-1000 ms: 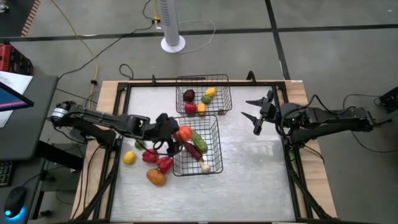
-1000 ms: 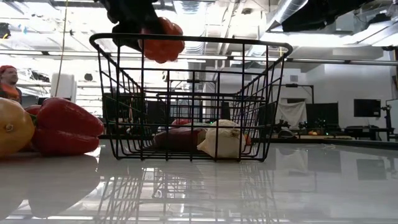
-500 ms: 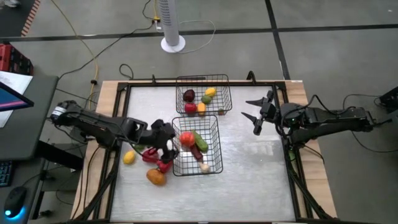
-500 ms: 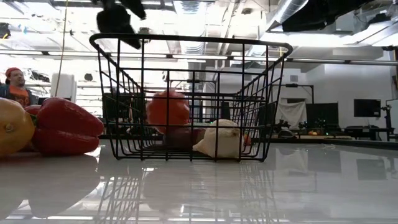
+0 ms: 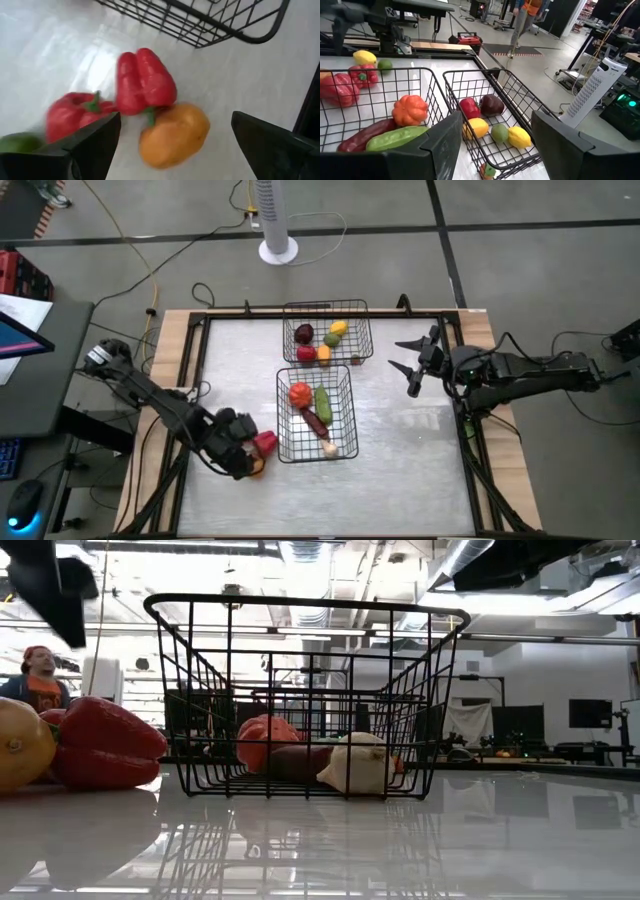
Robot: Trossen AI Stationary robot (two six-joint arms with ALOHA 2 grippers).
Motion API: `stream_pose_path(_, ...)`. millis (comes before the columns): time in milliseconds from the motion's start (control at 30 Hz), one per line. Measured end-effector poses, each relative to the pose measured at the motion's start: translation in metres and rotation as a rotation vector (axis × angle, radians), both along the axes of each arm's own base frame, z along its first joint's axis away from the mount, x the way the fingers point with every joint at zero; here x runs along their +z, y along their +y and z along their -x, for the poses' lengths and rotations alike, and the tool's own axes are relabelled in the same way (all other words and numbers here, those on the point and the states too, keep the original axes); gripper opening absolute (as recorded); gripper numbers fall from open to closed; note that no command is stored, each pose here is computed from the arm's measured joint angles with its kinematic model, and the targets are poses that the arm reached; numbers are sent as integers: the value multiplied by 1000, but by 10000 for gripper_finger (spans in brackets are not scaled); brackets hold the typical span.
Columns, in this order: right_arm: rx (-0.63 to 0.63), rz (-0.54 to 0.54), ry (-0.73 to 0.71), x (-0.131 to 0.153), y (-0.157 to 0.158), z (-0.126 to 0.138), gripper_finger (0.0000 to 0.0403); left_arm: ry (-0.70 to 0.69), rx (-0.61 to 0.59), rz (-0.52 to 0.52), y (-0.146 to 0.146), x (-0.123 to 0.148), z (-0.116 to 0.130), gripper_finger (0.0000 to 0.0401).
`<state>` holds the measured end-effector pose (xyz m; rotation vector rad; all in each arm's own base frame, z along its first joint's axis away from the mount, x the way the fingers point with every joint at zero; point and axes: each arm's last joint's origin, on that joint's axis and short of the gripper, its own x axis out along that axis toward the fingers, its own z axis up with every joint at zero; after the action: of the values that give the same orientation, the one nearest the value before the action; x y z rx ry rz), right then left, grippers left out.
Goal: Sort produce into baskets
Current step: Put the right red bell pepper into the bottom wire basket
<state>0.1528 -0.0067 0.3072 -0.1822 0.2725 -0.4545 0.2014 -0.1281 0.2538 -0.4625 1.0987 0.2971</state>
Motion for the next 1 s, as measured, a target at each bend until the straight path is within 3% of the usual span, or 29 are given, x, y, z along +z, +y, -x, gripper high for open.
stream_pose_path(167, -2, -10, -6, 0, 0, 0, 265, -51, -15, 5, -1, -19, -2, 362)
stream_pose_path(400, -2, 19, -7, 2, -1, 0, 265, -131, 32, -119, 1, -34, -8, 362)
stream_pose_path(600, -1, 58, -25, 5, -2, -1, 265, -98, 13, -228, -7, -60, -22, 362)
stream_pose_path(1000, 7, 103, -59, 11, -2, -2, 265, 53, -6, -251, -15, -101, -32, 361)
